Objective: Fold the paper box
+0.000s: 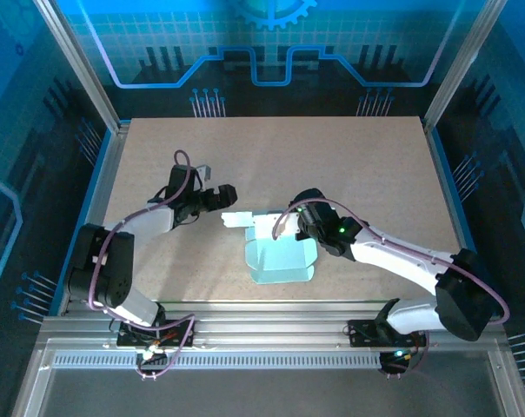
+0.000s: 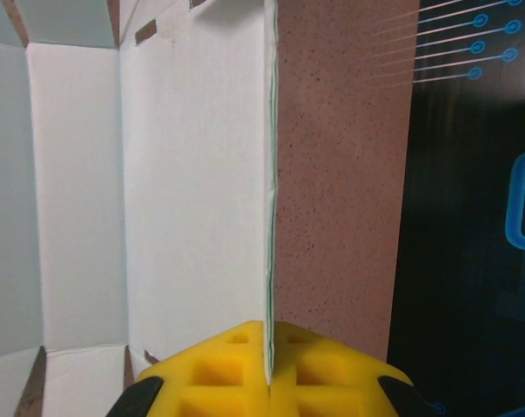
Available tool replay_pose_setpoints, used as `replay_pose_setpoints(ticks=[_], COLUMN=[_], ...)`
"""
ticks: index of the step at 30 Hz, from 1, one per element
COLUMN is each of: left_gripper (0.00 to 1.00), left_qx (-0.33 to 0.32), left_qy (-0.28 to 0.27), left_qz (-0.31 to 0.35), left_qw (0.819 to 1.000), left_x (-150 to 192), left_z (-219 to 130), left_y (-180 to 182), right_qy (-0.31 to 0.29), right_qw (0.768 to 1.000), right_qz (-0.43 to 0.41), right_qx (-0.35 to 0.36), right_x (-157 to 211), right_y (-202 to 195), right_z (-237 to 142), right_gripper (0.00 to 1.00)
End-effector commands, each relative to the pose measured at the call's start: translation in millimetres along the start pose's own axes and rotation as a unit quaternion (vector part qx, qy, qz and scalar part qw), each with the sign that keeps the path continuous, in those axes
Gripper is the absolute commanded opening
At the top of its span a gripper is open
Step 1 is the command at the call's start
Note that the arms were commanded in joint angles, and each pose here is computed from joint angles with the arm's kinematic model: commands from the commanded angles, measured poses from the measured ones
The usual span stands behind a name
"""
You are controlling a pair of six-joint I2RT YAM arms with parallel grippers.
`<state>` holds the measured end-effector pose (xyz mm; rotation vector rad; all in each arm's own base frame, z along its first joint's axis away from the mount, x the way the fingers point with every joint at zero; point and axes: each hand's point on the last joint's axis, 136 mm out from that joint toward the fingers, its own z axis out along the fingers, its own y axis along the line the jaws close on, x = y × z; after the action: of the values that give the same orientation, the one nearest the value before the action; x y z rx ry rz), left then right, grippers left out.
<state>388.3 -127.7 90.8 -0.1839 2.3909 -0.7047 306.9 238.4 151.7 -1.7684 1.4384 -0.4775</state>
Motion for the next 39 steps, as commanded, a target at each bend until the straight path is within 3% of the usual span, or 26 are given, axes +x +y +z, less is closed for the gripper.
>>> replay_pose_setpoints(ticks=[1,6,11,14,19,32,39], left_gripper=[0.9,0.84,0.75,0.72,0.73,0.7,0.58], left_qx=[0.041,0.07,0.088,0.094,0.097,0.109,0.126], left_qy=[-0.006,0.042,0.07,0.082,0.071,0.085,0.084], left_qz=[0.037,0.078,0.064,0.056,0.039,0.069,0.078], left_qw=[0.998,0.994,0.992,0.991,0.992,0.988,0.985], left_x=[0.8,32.3,59.9,74.0,80.4,86.6,95.1], left_z=[4.9,13.4,18.4,19.5,17.7,24.2,21.7], left_y=[-12.3,-26.1,-24.5,-23.4,-21.2,-23.6,-27.3], right_qy=[-0.001,0.005,0.019,0.038,0.052,0.05,0.055], right_qw=[1.0,1.0,1.0,0.998,0.991,0.977,0.972], right_qz=[-0.007,-0.002,-0.013,-0.029,-0.049,-0.073,-0.07], right_qx=[-0.014,-0.007,0.002,0.042,0.112,0.196,0.218], right_x=[-0.8,2.5,8.9,15.7,15.1,3.7,2.6], right_y=[5.6,3.4,7.0,0.8,-3.8,7.2,3.0], right_z=[-1.0,4.5,9.5,16.7,27.4,32.9,38.0], right_gripper=[0.02,0.0,0.0,0.0,0.0,0.0,0.0])
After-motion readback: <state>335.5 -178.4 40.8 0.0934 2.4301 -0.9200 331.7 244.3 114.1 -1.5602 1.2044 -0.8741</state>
